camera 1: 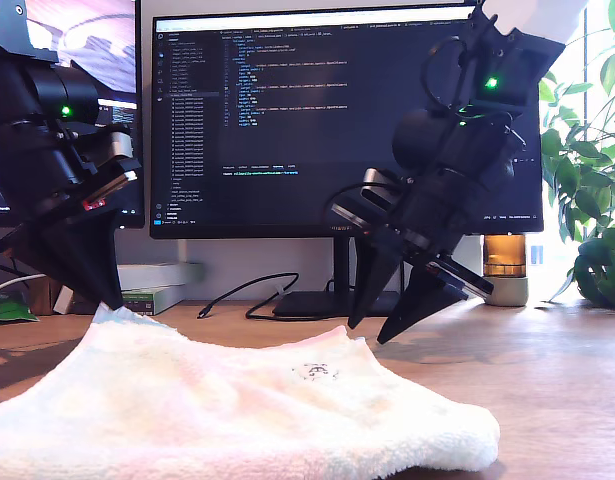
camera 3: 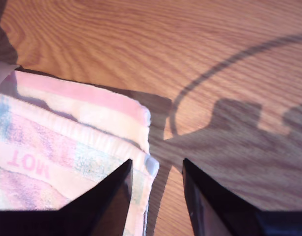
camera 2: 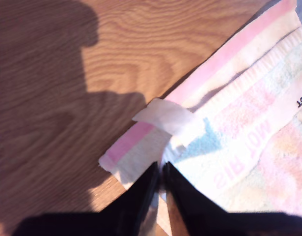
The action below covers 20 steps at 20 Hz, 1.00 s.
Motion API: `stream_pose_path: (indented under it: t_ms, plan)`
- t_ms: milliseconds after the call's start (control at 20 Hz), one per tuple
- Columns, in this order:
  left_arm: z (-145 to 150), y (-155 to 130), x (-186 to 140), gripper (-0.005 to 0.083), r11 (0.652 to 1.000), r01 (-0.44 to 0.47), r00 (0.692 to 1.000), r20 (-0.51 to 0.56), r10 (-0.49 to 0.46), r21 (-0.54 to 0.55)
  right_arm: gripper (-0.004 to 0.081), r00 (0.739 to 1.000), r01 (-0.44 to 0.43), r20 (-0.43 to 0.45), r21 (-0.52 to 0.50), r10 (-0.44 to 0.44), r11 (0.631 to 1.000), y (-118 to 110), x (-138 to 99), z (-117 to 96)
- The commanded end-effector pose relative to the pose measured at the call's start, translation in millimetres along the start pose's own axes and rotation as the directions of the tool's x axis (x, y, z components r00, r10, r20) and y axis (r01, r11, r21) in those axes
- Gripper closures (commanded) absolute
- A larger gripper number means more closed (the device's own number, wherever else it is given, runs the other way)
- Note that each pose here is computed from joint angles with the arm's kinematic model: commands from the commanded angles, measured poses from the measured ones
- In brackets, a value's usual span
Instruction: Fold the tea towel to a neat square and place it to the right
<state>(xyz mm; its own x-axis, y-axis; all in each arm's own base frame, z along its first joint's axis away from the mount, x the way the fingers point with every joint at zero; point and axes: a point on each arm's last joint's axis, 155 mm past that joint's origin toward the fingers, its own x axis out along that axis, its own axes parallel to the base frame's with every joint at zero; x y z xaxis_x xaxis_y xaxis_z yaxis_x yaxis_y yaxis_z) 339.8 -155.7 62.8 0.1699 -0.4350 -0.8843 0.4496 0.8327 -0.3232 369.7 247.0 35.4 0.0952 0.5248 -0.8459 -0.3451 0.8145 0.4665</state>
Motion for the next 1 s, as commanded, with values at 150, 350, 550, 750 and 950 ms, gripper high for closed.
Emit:
stream_pose_path:
  t_ms: [150,350,550,750,950]
  plan:
    - [2.1,0.6,2.0,0.0797,1.0,0.004,1.0,0.0,-0.004,0.004,0.0491,0.999,-0.003,-0.054,-0.004,0.003,1.0,-1.1,21.2,-15.1]
    - [2.1,0.6,2.0,0.0797,1.0,0.004,1.0,0.0,-0.004,0.004,0.0513,0.997,-0.002,-0.078,0.0,0.002,1.0,-2.1,28.1,-21.0]
    - [2.1,0.5,2.1,0.0797,1.0,0.004,1.0,0.0,-0.004,0.004,0.0613,0.997,-0.005,-0.08,-0.013,0.004,1.0,-0.4,30.7,-21.6]
    - [2.1,0.6,2.0,0.0797,1.0,0.004,1.0,0.0,-0.004,0.004,0.0695,0.996,-0.014,-0.085,-0.019,0.013,1.0,0.4,30.0,-22.6]
    - [2.1,0.6,2.0,0.0797,1.0,0.004,1.0,0.0,-0.004,0.004,0.0702,0.994,-0.051,-0.097,-0.013,0.049,0.999,9.9,25.2,-21.4]
